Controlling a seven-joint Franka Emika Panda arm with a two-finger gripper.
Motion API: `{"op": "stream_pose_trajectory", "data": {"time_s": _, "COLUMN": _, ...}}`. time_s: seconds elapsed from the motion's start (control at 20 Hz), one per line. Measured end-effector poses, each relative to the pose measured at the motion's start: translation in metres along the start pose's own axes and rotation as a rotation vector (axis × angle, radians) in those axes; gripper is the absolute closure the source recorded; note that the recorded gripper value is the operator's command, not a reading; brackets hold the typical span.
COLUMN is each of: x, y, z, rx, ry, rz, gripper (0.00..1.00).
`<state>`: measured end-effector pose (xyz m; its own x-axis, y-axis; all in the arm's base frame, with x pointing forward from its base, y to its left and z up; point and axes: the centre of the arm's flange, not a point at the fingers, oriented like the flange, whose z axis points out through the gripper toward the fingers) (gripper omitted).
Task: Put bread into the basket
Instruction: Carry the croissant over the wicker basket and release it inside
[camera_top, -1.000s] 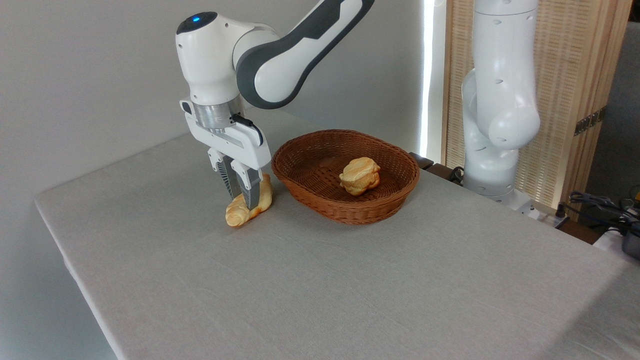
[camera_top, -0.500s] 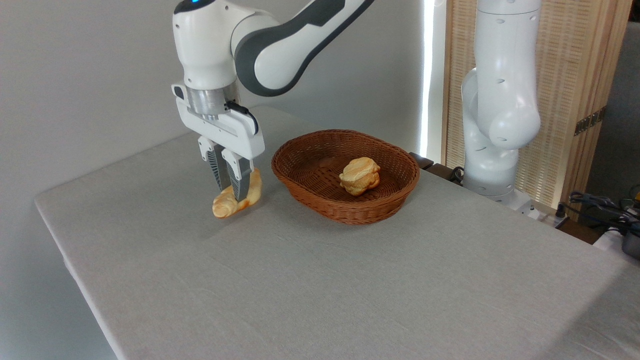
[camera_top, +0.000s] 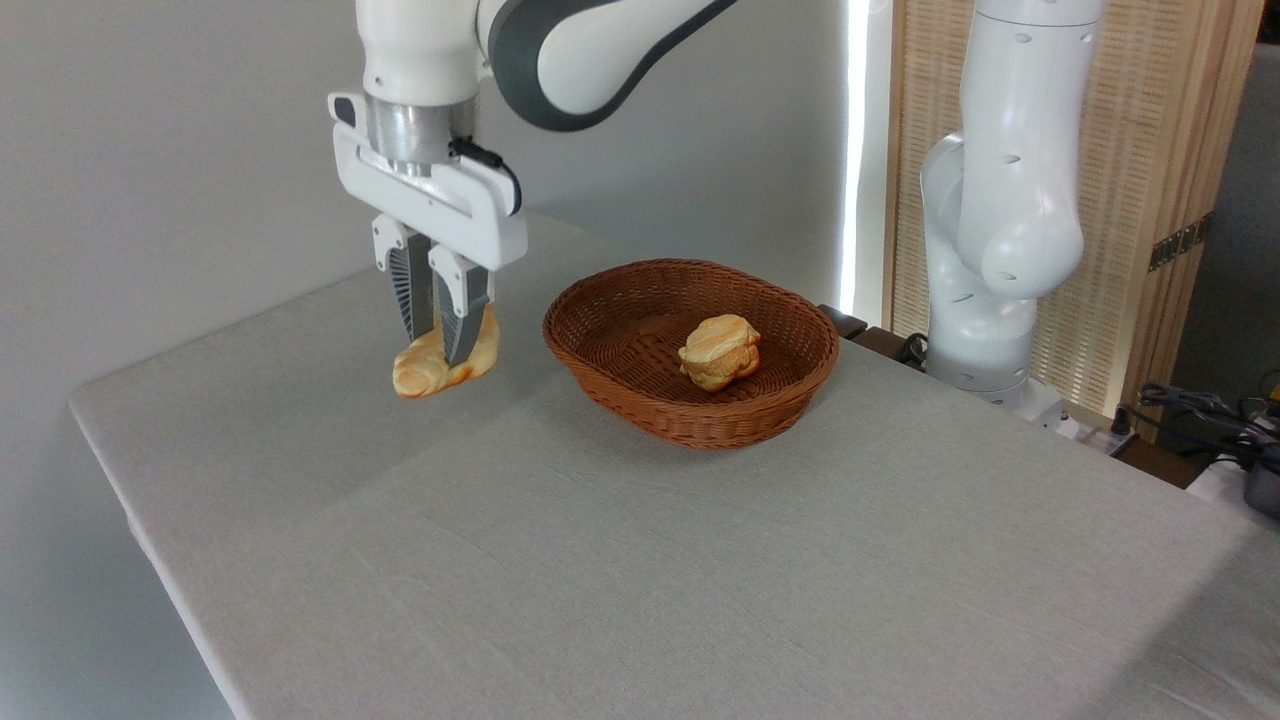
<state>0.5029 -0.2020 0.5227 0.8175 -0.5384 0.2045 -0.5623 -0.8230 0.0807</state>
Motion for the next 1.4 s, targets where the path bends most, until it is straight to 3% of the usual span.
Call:
{"op": "stream_pose_trajectory", "data": {"time_s": 0.3, "x": -0.038, "y": 0.009, "z": -0.033, "rx": -0.077, "ry": -0.138, "rz": 0.111, "gripper": 0.54}}
{"op": "stream_pose_trajectory", "data": {"time_s": 0.6, "x": -0.076, "y": 0.02, "z": -0.033, "rx": -0.162, "ry": -0.326, "rz": 0.193, "gripper": 0.4}}
{"op": "stream_pose_trajectory", "data": {"time_s": 0.7, "x": -0.082, "y": 0.023, "z": -0.028, "rx": -0.175, "ry": -0.364, "rz": 0.2, "gripper": 0.33}}
{"op": "stream_pose_trajectory", "data": {"time_s": 0.8, "x": -0.086, "y": 0.027, "z": -0.025, "rx": -0.184, "ry": -0.395, "rz": 0.205, "gripper": 0.0}}
{"op": "stream_pose_trajectory", "data": {"time_s": 1.4, "x": -0.088, "y": 0.044, "z": -0.015, "rx": -0.175, "ry": -0.442, "rz": 0.247, "gripper": 0.0}}
